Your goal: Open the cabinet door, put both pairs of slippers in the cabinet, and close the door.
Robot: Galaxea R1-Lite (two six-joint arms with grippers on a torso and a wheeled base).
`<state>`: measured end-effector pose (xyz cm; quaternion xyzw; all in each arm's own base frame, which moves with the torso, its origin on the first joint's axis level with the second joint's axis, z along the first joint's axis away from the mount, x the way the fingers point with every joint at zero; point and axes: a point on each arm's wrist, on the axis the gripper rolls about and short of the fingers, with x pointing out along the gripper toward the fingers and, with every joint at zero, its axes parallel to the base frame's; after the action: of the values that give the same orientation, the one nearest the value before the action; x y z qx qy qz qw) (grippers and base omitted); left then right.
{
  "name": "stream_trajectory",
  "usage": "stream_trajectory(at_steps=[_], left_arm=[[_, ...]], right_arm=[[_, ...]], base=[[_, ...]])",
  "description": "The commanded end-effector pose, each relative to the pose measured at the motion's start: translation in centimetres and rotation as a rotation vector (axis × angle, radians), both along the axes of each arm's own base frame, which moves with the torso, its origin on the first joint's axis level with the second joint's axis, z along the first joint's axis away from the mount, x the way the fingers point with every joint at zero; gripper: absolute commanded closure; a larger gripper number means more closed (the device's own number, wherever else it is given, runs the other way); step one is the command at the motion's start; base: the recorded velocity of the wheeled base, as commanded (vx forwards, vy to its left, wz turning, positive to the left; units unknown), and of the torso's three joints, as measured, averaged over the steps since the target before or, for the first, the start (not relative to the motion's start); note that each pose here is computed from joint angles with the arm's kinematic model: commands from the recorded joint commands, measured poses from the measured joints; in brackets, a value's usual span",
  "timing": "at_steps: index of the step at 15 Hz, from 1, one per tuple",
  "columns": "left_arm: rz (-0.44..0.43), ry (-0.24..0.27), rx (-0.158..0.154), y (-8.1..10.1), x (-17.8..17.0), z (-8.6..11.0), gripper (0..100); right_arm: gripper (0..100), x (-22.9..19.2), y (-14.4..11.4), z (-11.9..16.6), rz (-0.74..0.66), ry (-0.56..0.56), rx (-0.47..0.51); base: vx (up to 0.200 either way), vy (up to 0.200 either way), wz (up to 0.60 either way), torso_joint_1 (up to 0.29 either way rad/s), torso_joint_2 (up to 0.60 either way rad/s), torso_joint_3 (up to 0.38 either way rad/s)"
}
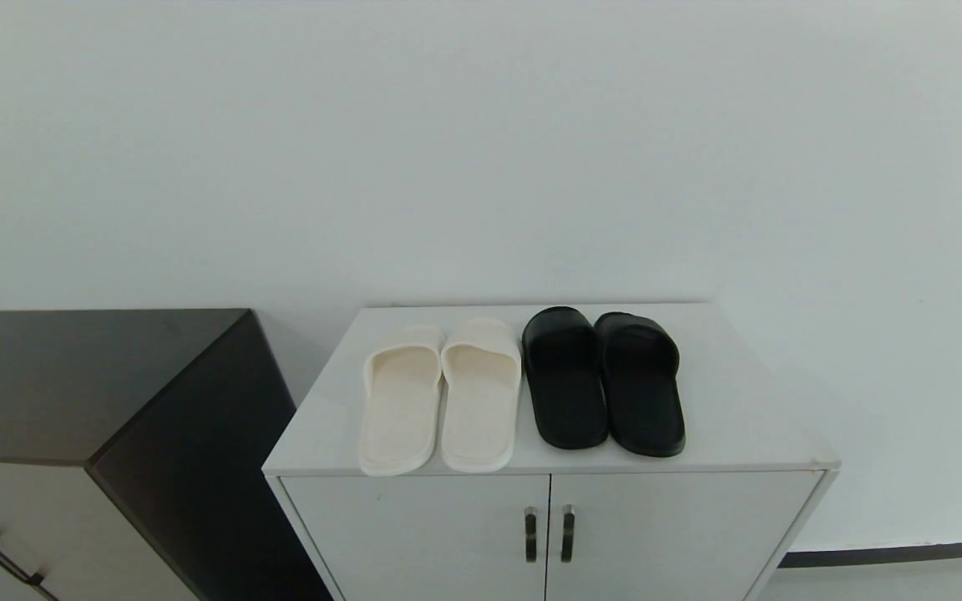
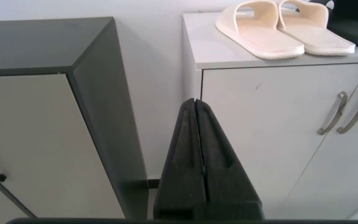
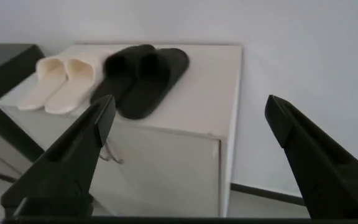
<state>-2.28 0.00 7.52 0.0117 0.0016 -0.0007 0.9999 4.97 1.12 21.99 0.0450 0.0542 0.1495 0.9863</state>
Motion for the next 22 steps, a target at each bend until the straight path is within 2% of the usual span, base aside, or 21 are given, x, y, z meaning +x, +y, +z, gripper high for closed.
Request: stream_trajectory(at_steps=[1,3,4,5,7,9,11,15,18,22], left_arm=[[0.000,0.001,0.000,0.0,0.0,0.0,100],[0.000,0.001,-0.002,0.0,0.0,0.0,100],[0.000,0.001,-0.002,0.0,0.0,0.0,100],[0.000,0.001,-0.003,0.0,0.0,0.0,100],[0.000,0.000,-0.003,0.0,0.0,0.0,100],[0.000,0.001,-0.003,0.0,0.0,0.0,100],[0.000,0.000,-0.003,0.0,0.0,0.0,100],[0.000,0.000,-0.005,0.0,0.0,0.0,100],[0.000,0.000,-0.017,0.0,0.0,0.0,100],[0.000,0.000,-0.019,0.0,0.0,0.0,100]], right_arm=[[0,6.5,4.3,2.9,0.077,0.124,0.040],[0,7.6,8.1,3.1,0.112,0.178,0.051],[0,7.7,9.0,3.1,0.116,0.186,0.053],[0,8.2,11.8,3.0,0.110,0.220,0.064],[0,8.9,15.6,2.5,0.105,0.259,0.058],[0,9.7,18.3,1.5,0.099,0.276,0.022],[0,11.4,20.5,-0.1,0.035,0.266,-0.002],[0,14.7,22.6,-2.7,-0.063,0.249,-0.029],[0,16.9,22.8,-3.8,-0.150,0.251,-0.046],[0,19.4,23.6,-5.6,-0.177,0.225,-0.060]], base=[[0.000,0.000,0.00,0.000,0.00,0.000],[0.000,0.000,0.00,0.000,0.00,0.000],[0.000,0.000,0.00,0.000,0.00,0.000],[0.000,0.000,0.00,0.000,0.00,0.000],[0.000,0.000,0.00,0.000,0.00,0.000],[0.000,0.000,0.00,0.000,0.00,0.000],[0.000,0.000,0.00,0.000,0.00,0.000],[0.000,0.000,0.00,0.000,0.00,0.000],[0.000,0.000,0.00,0.000,0.00,0.000],[0.000,0.000,0.00,0.000,0.00,0.000]])
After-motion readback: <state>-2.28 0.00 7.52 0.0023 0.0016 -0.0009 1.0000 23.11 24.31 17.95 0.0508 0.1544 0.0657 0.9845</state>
